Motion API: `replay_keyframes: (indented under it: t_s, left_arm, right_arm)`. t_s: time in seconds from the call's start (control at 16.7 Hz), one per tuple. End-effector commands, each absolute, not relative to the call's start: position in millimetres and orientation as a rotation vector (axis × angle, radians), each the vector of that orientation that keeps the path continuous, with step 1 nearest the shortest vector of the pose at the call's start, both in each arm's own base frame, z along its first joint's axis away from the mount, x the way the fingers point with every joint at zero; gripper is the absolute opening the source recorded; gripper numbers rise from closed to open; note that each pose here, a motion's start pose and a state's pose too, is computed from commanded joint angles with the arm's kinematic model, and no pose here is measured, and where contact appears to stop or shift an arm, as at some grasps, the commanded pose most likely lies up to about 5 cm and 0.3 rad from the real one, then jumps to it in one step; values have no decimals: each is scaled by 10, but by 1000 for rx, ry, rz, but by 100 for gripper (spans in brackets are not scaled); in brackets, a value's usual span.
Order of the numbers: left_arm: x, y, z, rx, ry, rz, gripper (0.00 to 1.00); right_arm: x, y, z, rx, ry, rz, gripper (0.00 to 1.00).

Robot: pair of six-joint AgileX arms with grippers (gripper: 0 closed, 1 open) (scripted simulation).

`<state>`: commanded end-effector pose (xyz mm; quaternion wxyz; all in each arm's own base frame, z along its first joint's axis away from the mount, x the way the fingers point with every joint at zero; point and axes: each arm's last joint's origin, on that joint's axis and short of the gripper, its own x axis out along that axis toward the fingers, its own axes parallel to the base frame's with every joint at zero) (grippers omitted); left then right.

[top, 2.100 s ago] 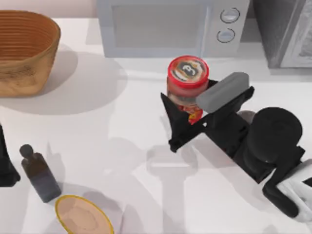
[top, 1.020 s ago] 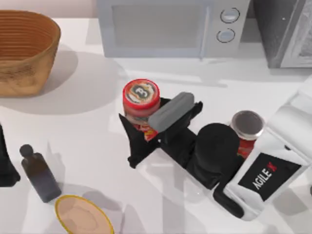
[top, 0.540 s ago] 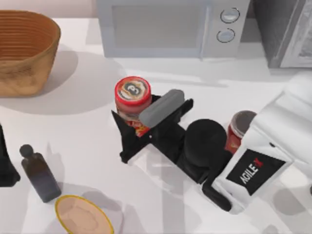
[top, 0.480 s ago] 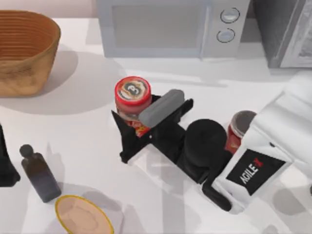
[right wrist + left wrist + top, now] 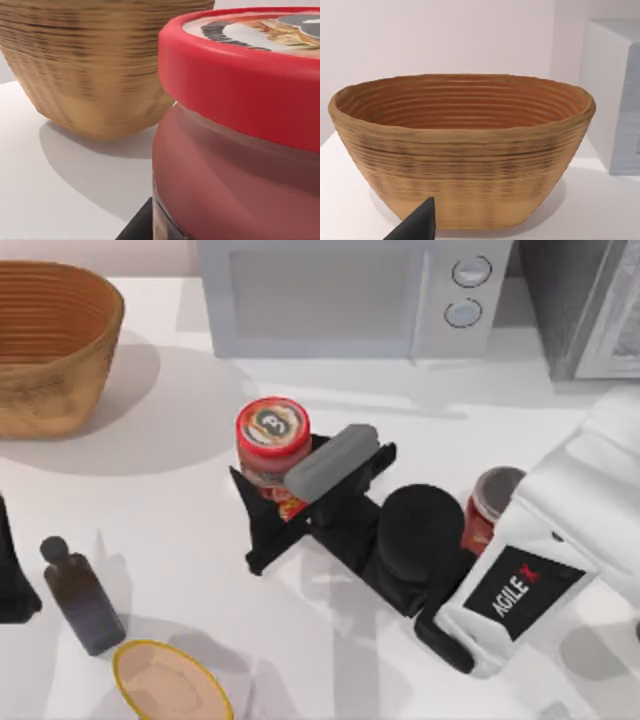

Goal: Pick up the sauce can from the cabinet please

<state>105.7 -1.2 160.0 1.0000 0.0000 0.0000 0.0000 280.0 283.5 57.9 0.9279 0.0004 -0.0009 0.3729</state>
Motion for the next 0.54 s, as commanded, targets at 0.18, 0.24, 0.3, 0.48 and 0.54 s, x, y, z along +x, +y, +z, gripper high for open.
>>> replay_keyframes:
  t_s: [0.18,0.24,0.3,0.48,0.54]
  left_arm:
    - [1057,-12,1600,0,0,0,100]
    - [1057,-12,1600,0,0,0,100]
    - [1057,-12,1600,0,0,0,100]
    - [1057,-12,1600,0,0,0,100]
    - [1057,-12,1600,0,0,0,100]
  right_arm:
    - [2800,2835,579,1,-2,764,98]
    - [2800,2835,579,1,-2,764,100]
    - [2800,2835,579,1,-2,764,100]
    - [2800,2835,579,1,-2,764,100]
    - [2800,2835,579,1,-2,764,100]
